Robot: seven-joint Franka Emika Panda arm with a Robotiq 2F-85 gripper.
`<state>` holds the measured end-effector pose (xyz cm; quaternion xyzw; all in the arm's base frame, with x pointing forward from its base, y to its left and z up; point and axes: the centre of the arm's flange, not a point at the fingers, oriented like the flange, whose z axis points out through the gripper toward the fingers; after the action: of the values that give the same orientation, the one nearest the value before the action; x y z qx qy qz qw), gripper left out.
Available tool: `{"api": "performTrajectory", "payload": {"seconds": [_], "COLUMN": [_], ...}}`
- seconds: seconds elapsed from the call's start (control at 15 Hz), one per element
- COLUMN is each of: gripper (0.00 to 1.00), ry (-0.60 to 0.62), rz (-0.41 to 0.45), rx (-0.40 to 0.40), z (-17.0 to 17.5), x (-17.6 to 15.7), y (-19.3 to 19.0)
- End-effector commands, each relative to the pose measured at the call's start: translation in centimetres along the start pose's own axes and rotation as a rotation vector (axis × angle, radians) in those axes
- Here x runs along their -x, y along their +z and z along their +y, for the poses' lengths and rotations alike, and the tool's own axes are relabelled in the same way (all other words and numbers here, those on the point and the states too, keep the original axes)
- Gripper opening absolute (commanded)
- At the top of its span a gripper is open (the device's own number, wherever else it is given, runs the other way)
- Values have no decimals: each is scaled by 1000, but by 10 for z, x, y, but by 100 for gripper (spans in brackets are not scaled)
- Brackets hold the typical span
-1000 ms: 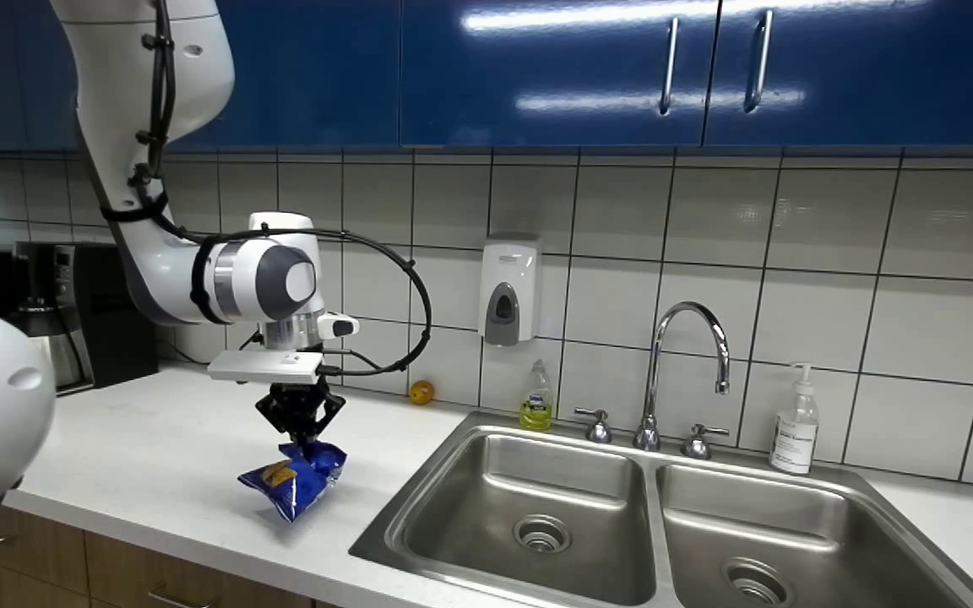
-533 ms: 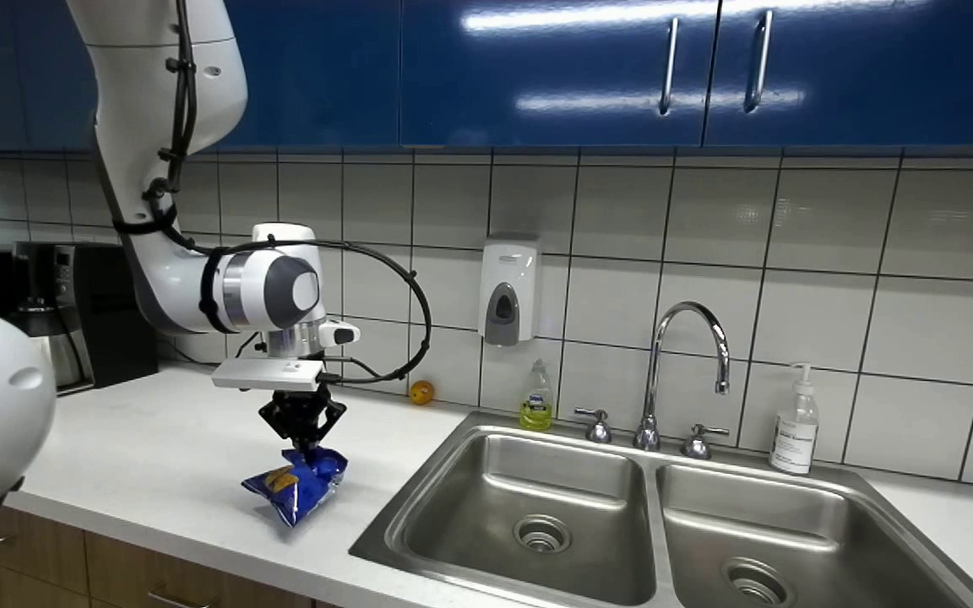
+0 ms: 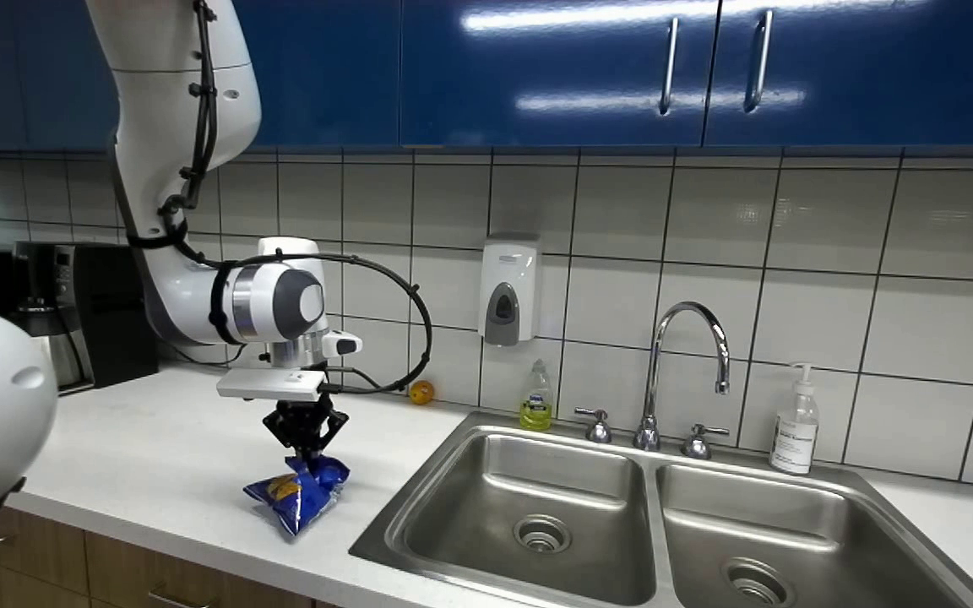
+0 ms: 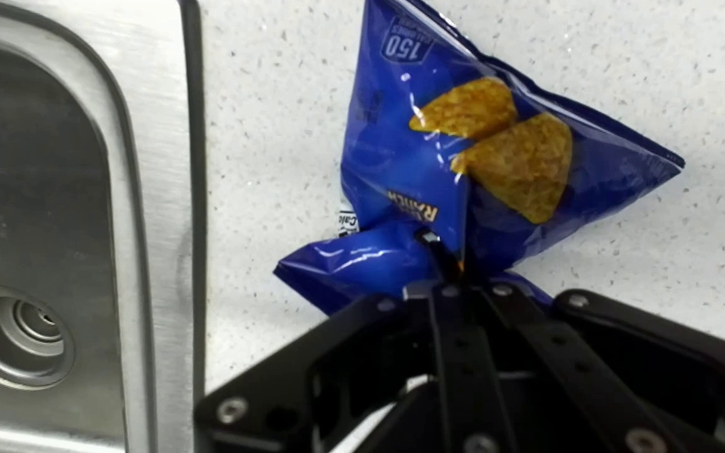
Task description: Pick up the blue object from the sink and put it on the counter
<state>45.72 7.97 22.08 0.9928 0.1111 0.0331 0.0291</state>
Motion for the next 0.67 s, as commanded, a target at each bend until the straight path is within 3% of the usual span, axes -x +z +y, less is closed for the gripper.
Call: {"api": "performTrajectory", "payload": {"seconds": [0.0,0.07,0.2,0.6], "gripper": [0,26,34,80], "ry": [18,21,23,33], "rz": [8,9,11,36], "rx": [19,22,22,11], "z": [-4,-4,-4,-2], "x": [-9,-9,-10,-3], "y": [7,7,4,-19]}}
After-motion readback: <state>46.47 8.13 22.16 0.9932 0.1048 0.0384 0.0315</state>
